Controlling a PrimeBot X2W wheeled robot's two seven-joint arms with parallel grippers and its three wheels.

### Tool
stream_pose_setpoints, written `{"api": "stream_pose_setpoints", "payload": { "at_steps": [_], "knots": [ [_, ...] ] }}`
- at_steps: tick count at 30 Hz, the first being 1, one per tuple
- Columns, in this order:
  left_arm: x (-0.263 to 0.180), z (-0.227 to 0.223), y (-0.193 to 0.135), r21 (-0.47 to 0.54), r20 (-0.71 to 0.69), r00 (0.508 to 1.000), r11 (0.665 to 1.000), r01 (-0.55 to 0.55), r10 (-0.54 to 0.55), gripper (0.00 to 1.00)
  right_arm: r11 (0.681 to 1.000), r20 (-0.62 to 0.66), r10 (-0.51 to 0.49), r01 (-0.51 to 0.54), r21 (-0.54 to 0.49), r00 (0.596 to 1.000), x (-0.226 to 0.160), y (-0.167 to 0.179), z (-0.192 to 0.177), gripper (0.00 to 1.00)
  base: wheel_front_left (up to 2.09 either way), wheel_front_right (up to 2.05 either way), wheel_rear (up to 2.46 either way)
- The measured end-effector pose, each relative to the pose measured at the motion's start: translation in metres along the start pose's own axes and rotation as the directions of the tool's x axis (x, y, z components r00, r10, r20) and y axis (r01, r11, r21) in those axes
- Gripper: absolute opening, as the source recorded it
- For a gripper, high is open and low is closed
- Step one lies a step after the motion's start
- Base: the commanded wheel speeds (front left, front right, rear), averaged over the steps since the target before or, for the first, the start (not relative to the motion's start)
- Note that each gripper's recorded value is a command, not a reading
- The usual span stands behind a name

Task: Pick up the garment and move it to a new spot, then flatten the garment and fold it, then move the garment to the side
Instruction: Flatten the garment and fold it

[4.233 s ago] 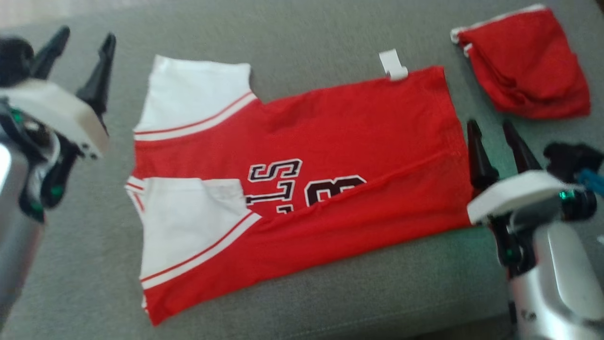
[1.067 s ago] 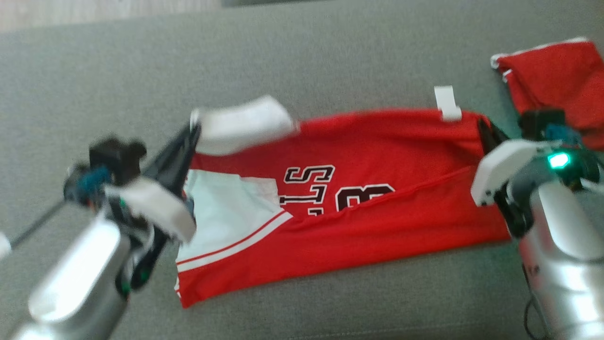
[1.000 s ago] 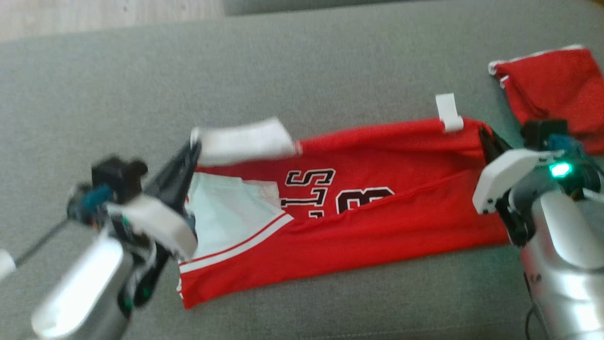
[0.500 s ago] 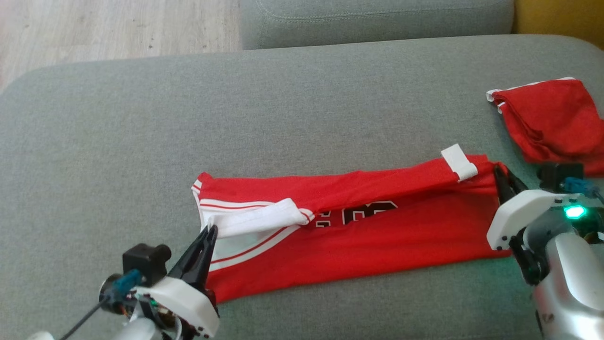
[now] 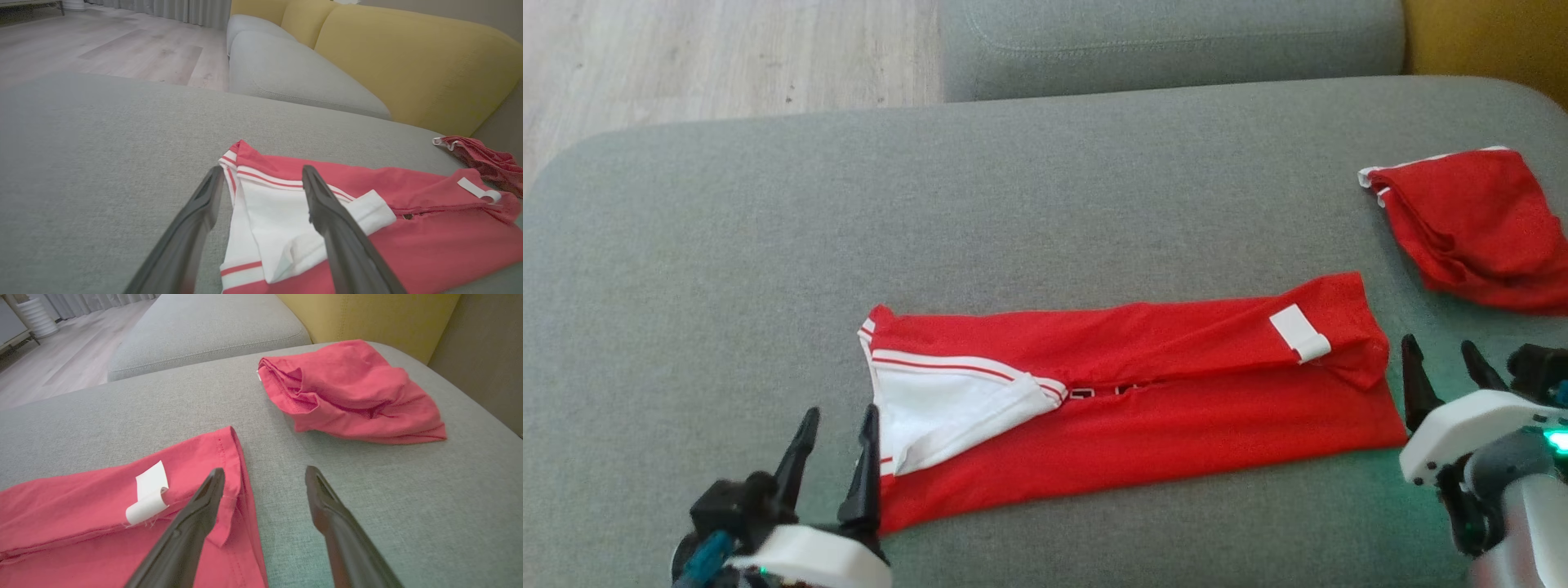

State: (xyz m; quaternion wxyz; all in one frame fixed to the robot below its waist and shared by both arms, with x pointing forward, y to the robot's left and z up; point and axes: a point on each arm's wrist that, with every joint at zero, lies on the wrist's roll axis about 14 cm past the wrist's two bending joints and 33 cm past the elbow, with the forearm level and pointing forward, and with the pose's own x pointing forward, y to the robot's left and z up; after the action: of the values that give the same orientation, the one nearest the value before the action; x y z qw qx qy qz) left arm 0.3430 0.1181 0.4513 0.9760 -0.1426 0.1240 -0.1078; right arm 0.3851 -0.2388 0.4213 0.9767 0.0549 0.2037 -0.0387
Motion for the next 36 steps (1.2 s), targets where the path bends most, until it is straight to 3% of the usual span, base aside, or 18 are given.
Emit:
{"api": "stream_pose_setpoints", "payload": {
  "at_steps": [7, 23, 25, 26, 27, 36],
  "knots": [
    [-0.017, 0.004, 0.023, -0.015, 0.037, 0.992, 0.993, -0.117, 0.118, 1.0, 1.0, -0.007, 0.018, -0.018, -0.007, 1.0, 0.001, 0.011, 0.005, 1.0, 0.0, 0.0, 0.0],
    [-0.044, 0.011, 0.05, -0.055, 0.081, 0.967, 0.97, -0.238, 0.242, 1.0, 0.996, -0.281, 0.006, -0.03, -0.08, 0.96, 0.027, 0.02, -0.057, 0.99, 0.0, 0.0, 0.0],
    [-0.046, 0.011, 0.051, -0.056, 0.083, 0.965, 0.968, -0.243, 0.247, 1.0, 0.996, -0.29, 0.01, -0.034, -0.077, 0.957, 0.028, 0.022, -0.059, 0.41, 0.0, 0.0, 0.0],
    [-0.047, 0.011, 0.051, -0.056, 0.084, 0.965, 0.968, -0.244, 0.248, 1.0, 0.997, -0.291, 0.012, -0.036, -0.076, 0.957, 0.029, 0.023, -0.059, 0.3, 0.0, 0.0, 0.0],
    [-0.047, 0.011, 0.051, -0.054, 0.086, 0.966, 0.969, -0.242, 0.246, 1.0, 0.997, -0.289, 0.014, -0.037, -0.074, 0.957, 0.029, 0.024, -0.058, 0.0, 0.0, 0.0, 0.0],
    [-0.045, 0.021, 0.033, -0.031, 0.116, 0.974, 0.981, -0.194, 0.196, 1.0, 0.997, -0.23, 0.013, -0.029, -0.067, 0.973, 0.021, 0.02, -0.045, 0.0, 0.0, 0.0, 0.0]
  ]
}}
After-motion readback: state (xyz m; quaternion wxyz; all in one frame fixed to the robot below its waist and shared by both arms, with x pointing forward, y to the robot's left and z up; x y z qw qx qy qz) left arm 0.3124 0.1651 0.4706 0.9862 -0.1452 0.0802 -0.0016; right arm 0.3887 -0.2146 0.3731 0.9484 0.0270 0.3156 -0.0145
